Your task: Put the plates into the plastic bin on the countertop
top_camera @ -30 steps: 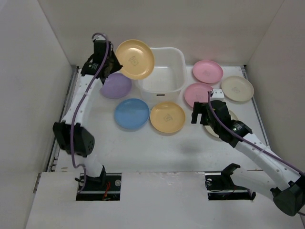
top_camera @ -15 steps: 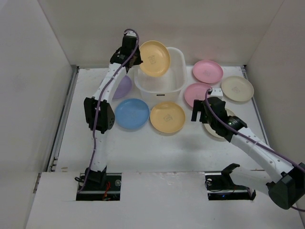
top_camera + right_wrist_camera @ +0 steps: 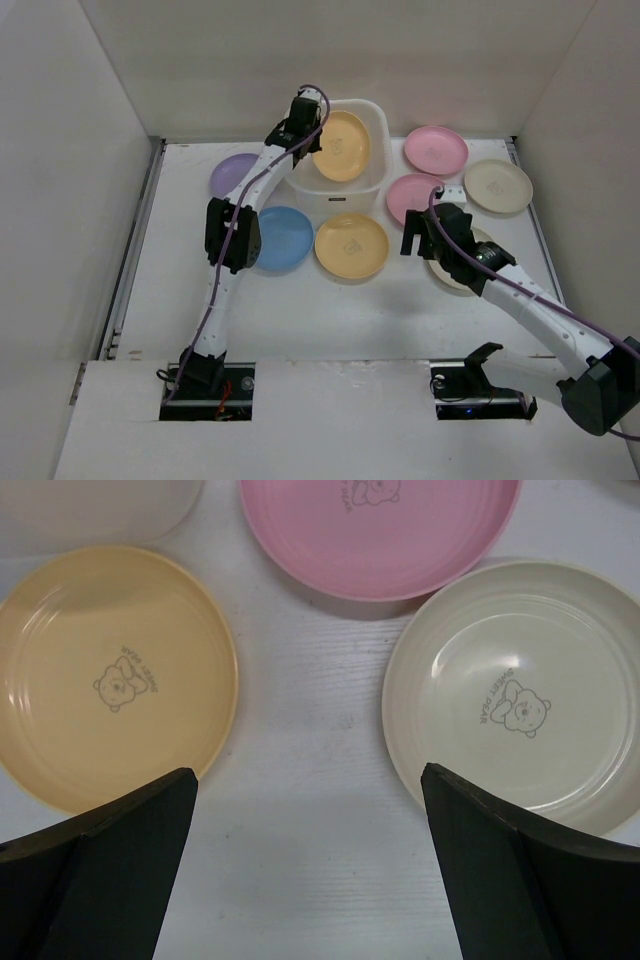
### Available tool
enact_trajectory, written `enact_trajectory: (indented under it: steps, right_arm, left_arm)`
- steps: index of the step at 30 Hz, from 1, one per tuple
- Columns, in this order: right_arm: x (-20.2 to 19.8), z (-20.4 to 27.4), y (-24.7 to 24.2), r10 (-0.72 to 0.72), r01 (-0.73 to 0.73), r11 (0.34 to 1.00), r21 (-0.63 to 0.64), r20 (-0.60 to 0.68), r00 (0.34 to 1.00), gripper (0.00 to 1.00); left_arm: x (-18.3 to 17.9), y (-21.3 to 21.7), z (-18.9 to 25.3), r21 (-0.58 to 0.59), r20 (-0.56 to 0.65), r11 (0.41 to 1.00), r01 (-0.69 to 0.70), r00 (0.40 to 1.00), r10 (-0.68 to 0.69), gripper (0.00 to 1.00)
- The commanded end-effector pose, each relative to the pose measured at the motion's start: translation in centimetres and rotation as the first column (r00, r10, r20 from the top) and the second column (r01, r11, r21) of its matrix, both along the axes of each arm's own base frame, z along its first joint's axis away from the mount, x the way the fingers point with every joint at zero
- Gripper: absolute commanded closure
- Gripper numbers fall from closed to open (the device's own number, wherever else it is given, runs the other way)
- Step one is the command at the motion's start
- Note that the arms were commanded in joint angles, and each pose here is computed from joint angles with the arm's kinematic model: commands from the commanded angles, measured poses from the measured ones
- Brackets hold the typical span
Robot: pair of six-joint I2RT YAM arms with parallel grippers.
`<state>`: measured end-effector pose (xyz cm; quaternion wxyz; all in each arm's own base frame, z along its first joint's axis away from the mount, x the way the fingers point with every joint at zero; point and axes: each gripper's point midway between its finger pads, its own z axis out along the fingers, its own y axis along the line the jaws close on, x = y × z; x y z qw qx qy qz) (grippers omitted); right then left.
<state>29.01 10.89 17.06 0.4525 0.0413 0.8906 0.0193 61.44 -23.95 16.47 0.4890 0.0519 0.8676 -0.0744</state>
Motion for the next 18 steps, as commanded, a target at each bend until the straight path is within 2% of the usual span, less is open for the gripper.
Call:
enact_trajectory:
  steps: [1,10,13,16,18]
  right_arm:
    - [0.6,1.4,-0.2,-0.027,0.026,0.999,0.019,0.037,0.999,0.00]
    - [0.3,1.0,-0.3,-0.035,0.034,0.999,0.027,0.035,0.999,0.00]
    - [0.2,1.1,-0.9,-0.070,0.068,0.997,0.037,0.047,0.996,0.00]
    - [0.3,0.8,-3.0,-0.165,0.162,0.986,0.047,0.046,0.985,0.00]
    - [0.3,-0.3,-5.0,-0.223,0.223,0.975,0.022,0.003,0.975,0.00]
  left_arm:
    - [1.4,0.6,3.4,0.036,0.117,0.999,-0.014,0.993,0.010,0.93]
    - [-0.2,0.6,-2.0,0.146,0.011,0.989,0.038,0.999,-0.040,0.87]
    - [-0.7,0.0,-2.5,0.171,0.003,0.983,0.065,0.998,-0.066,0.78]
    - [-0.9,-0.7,-1.5,0.169,0.021,0.982,0.082,0.996,-0.087,0.66]
    - [-1.0,-1.3,0.5,0.154,0.058,0.984,0.086,0.994,-0.096,0.53]
